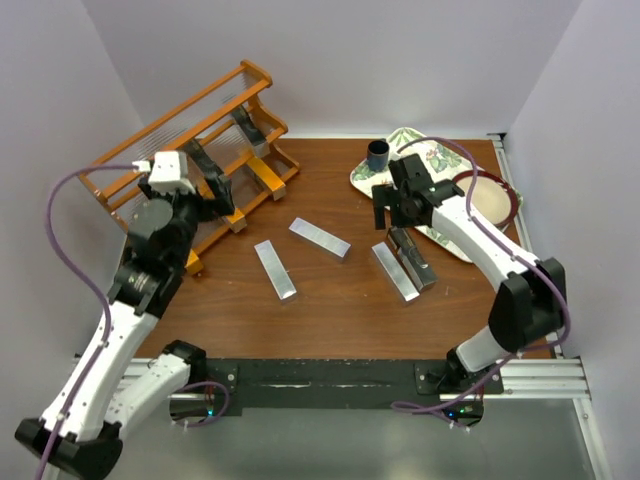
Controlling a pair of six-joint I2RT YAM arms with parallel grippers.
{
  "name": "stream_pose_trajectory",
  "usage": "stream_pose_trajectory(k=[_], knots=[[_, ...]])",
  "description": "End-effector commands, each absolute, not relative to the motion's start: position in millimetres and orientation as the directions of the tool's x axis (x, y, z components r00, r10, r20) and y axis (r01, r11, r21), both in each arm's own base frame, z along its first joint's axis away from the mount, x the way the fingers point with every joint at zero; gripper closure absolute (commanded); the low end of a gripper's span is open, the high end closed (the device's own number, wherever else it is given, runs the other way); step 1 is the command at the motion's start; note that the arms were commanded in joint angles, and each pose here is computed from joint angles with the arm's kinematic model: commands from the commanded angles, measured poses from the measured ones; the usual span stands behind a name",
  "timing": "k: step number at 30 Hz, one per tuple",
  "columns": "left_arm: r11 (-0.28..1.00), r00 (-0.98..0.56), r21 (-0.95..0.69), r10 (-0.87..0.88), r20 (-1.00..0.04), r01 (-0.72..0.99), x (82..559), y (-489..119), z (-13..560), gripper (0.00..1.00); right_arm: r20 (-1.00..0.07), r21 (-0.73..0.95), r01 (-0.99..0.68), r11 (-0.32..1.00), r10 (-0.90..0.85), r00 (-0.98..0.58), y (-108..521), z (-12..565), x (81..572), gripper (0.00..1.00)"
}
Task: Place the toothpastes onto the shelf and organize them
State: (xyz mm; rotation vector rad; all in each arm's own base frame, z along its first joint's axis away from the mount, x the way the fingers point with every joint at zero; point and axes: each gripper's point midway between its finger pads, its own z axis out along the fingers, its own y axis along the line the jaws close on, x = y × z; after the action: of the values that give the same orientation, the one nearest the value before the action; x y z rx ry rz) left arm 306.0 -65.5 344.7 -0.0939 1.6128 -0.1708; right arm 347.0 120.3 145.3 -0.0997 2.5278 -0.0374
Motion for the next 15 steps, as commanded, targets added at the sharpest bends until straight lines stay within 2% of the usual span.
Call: stream_pose_trajectory(k=[1, 8, 12, 15], knots=[[0.977, -0.051, -0.002, 0.009, -0.999, 0.211, 284, -79, 307, 0.0, -0.512, -0.088, -0.163, 0.983, -0.185, -0.839, 116, 136, 364, 0.02], [0.971, 0.018, -0.076, -0.082, -0.996, 0.225, 258, -74, 289, 0.0, -0.419, -0.09, -0.226, 0.97, -0.242, -0.875, 111, 103, 374, 0.07], [0.964, 0.02, -0.071, -0.078, -0.997, 0.257, 250, -77, 283, 0.0, -0.38, -0.064, -0.224, 0.972, -0.232, -0.895, 111, 80, 381, 0.11], [0.956, 0.031, -0.072, -0.084, -0.996, 0.283, 248, -81, 285, 0.0, -0.334, -0.081, -0.221, 0.972, -0.235, -0.913, 104, 64, 385, 0.17]])
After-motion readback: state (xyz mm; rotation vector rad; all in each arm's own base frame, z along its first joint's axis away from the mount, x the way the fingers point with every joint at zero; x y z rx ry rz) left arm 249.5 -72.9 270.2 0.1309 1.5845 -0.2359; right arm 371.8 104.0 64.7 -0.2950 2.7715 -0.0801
